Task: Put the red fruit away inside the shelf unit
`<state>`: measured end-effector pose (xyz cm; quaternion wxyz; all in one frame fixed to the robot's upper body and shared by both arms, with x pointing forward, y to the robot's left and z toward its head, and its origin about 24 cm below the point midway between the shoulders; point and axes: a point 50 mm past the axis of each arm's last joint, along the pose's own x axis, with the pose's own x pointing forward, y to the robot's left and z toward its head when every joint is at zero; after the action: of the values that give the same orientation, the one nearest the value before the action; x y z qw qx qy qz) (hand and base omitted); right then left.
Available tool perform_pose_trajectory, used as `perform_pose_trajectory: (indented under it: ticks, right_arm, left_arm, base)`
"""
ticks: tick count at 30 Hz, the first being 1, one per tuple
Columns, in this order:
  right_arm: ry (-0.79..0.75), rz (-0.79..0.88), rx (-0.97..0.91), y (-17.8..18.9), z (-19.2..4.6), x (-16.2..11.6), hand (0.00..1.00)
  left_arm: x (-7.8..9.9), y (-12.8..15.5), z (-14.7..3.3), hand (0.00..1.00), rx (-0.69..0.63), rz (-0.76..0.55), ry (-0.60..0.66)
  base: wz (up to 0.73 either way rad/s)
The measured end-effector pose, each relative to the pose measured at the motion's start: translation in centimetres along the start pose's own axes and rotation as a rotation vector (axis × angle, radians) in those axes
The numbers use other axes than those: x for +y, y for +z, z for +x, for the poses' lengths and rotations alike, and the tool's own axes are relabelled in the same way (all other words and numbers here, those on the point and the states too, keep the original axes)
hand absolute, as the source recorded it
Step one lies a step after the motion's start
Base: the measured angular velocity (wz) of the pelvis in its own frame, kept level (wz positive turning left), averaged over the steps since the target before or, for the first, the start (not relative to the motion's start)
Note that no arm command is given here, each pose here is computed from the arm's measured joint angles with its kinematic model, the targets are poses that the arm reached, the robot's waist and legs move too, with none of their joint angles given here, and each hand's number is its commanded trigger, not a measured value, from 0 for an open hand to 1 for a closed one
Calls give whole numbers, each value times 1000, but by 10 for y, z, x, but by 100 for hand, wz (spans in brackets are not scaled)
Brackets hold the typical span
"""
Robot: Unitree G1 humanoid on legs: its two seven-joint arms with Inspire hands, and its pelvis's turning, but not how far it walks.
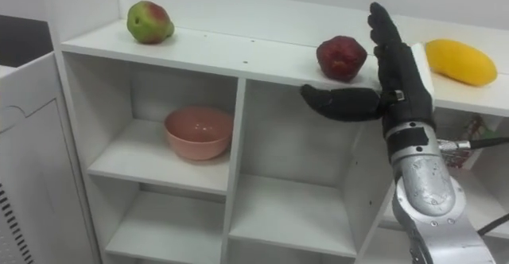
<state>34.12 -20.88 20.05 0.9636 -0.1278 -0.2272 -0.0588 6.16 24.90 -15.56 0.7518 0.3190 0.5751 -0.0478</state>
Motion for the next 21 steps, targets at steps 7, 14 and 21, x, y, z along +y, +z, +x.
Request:
perform_pose_trajectory:
  ticks: [7,14,21]
  right_arm:
    - [40,-12,-2,1,0,-1,100]
    - [42,-30,-42,11,7,-5,100]
    - [35,-30,-50,12,7,-5,100]
  left_arm:
    - [0,0,0,0,0,0,1]
    - [0,1,0,0,-2,0,1]
    - [0,1,0,0,-2,0,6]
  base:
    - [0]
    - [0]
    - [0]
